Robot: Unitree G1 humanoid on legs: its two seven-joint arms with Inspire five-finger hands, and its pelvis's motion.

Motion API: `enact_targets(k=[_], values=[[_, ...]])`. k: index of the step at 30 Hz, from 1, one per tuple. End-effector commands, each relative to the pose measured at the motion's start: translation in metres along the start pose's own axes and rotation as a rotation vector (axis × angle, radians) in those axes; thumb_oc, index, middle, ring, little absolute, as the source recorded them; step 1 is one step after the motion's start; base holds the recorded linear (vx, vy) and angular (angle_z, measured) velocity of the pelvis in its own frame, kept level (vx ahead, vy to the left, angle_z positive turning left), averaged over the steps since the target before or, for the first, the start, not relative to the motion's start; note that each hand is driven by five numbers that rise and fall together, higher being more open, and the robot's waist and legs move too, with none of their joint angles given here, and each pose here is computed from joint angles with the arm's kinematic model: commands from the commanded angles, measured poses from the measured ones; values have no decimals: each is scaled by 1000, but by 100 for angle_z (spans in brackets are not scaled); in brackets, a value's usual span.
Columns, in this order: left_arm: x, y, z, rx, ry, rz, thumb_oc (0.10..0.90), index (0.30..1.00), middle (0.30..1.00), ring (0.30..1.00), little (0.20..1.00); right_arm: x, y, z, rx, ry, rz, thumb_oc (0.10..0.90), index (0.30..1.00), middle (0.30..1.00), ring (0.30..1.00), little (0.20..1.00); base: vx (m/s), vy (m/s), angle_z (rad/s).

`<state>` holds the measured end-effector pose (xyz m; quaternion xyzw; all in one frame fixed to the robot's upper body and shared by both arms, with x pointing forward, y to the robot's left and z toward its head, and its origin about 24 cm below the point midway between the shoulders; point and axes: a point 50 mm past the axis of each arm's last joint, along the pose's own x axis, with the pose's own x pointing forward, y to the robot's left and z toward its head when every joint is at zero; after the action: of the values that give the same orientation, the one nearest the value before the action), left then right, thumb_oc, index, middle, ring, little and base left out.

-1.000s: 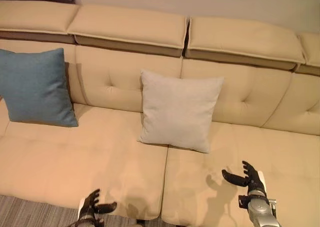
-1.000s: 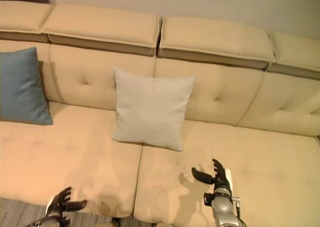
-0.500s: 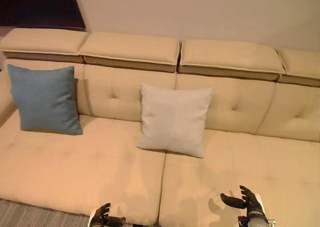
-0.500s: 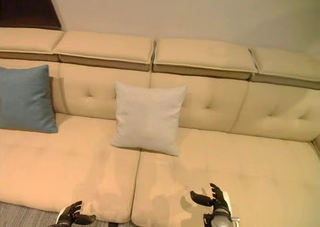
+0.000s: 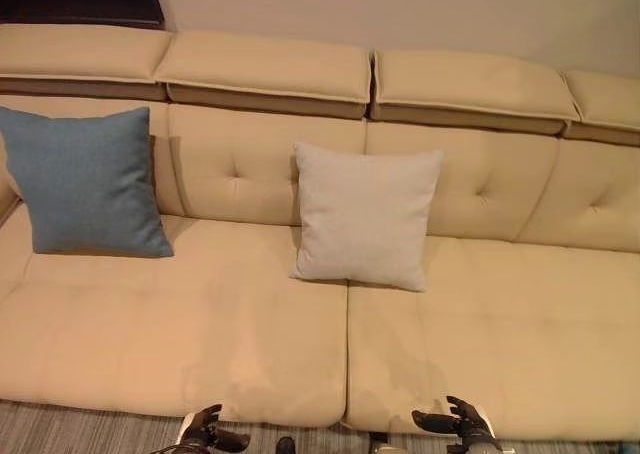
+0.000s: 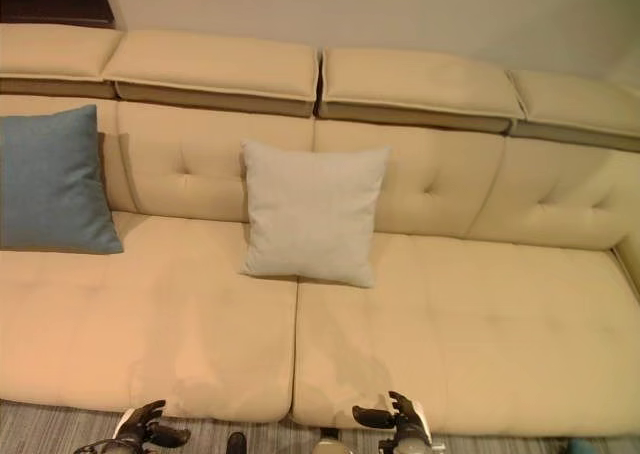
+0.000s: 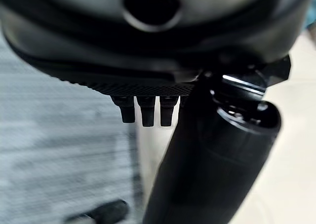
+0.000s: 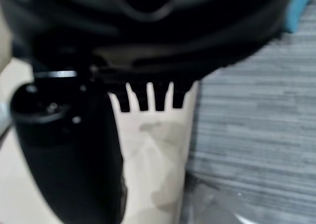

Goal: Pick up all the scattered cushions and arrange them neatly on the sofa.

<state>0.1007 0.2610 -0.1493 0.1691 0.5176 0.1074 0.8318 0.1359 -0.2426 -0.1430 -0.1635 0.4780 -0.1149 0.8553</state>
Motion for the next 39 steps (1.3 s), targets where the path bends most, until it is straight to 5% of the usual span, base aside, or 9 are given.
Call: enact_targets(k=[1, 10, 16, 26, 39], values=[[1, 8, 5, 13, -36, 34, 800, 900, 900, 900, 900, 5, -31, 13, -61, -59, -83, 800, 900, 900, 900, 900, -162, 61, -1], [0, 9, 2, -2, -25, 26, 800, 900, 900, 900, 900, 3, -25, 3, -72, -19, -60, 800, 900, 900, 900, 900, -166, -67, -28], [3, -12, 34, 26, -123, -35, 800, 900, 900, 900, 900, 5, -36, 2, -71, -4, -101, 800, 900, 900, 900, 900, -222, -89, 16], [0, -31, 25, 25, -75, -76, 800, 900, 900, 900, 900, 4, -43, -9, -108, 47, -119, 800, 900, 900, 900, 900, -113, 109, -30], [4, -19, 42, 129, -128, -52, 800, 900, 900, 900, 900, 2, -24, -10, -86, 63, -80, 800, 900, 900, 900, 900, -203, 169, -63]])
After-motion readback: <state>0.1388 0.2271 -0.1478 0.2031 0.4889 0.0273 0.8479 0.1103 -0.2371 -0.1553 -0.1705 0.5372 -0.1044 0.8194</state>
